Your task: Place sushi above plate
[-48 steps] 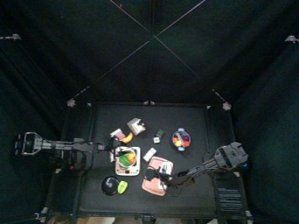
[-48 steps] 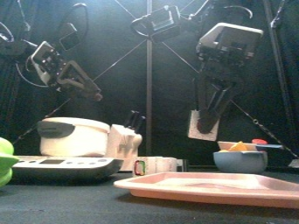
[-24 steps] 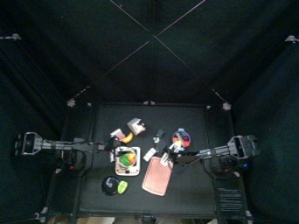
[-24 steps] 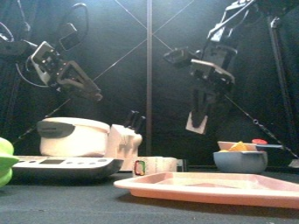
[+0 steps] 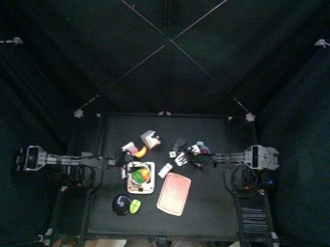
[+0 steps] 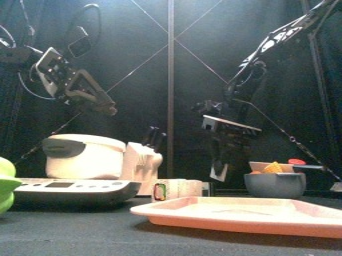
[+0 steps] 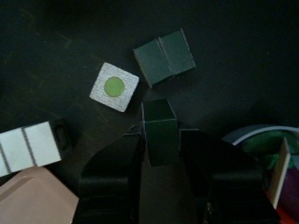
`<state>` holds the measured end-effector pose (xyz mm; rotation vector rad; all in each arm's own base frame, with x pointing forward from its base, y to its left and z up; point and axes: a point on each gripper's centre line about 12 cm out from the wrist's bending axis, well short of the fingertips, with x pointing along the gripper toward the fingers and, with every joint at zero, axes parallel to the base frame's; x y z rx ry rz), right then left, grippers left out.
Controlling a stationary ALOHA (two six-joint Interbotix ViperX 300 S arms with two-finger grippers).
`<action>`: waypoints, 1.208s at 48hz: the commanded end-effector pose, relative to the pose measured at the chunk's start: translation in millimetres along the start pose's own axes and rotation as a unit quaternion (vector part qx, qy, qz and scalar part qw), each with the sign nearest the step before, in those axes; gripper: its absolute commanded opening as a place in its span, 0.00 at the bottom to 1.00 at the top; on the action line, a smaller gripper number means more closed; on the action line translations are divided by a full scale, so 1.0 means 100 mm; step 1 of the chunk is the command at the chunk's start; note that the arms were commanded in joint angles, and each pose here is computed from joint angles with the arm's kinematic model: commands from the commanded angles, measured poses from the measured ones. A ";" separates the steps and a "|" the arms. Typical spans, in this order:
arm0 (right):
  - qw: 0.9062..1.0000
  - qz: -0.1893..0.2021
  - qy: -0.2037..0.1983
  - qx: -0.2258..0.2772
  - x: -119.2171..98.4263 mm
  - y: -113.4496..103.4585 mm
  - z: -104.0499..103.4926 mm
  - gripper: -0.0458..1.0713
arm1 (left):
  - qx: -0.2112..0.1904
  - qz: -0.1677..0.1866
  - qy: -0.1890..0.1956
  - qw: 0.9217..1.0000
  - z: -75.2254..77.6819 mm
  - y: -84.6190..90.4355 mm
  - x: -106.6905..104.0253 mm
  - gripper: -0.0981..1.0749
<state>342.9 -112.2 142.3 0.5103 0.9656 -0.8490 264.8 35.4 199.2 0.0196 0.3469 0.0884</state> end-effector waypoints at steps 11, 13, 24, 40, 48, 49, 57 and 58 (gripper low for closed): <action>1.000 0.008 -0.003 0.017 0.06 0.00 0.08 0.76 | -0.001 0.002 -0.010 1.000 0.06 0.01 0.01 0.73; 1.000 0.005 -0.001 0.017 0.08 -0.01 0.08 0.80 | -0.001 0.002 -0.008 1.000 0.06 0.01 0.01 0.73; 1.000 0.005 -0.003 0.015 0.08 -0.01 0.09 0.91 | -0.001 0.002 -0.009 1.000 0.06 0.01 0.00 0.73; 1.000 0.008 -0.008 0.012 0.06 0.00 0.12 0.91 | -0.001 0.002 -0.008 1.000 0.05 0.01 0.00 0.73; 1.000 0.016 -0.020 0.003 0.01 0.06 0.17 0.91 | -0.001 0.002 -0.008 1.000 0.05 0.01 0.01 0.73; 1.000 0.019 -0.024 -0.002 -0.01 0.08 0.19 0.91 | -0.001 0.002 -0.008 1.000 0.05 0.01 0.00 0.73; 0.996 0.055 -0.060 -0.032 -0.28 0.34 0.25 0.91 | -0.001 0.002 -0.010 1.000 0.07 0.01 0.01 0.73; 0.996 0.060 -0.064 -0.036 -0.32 0.38 0.25 0.91 | 0.000 0.001 -0.010 1.000 0.07 0.01 0.01 0.73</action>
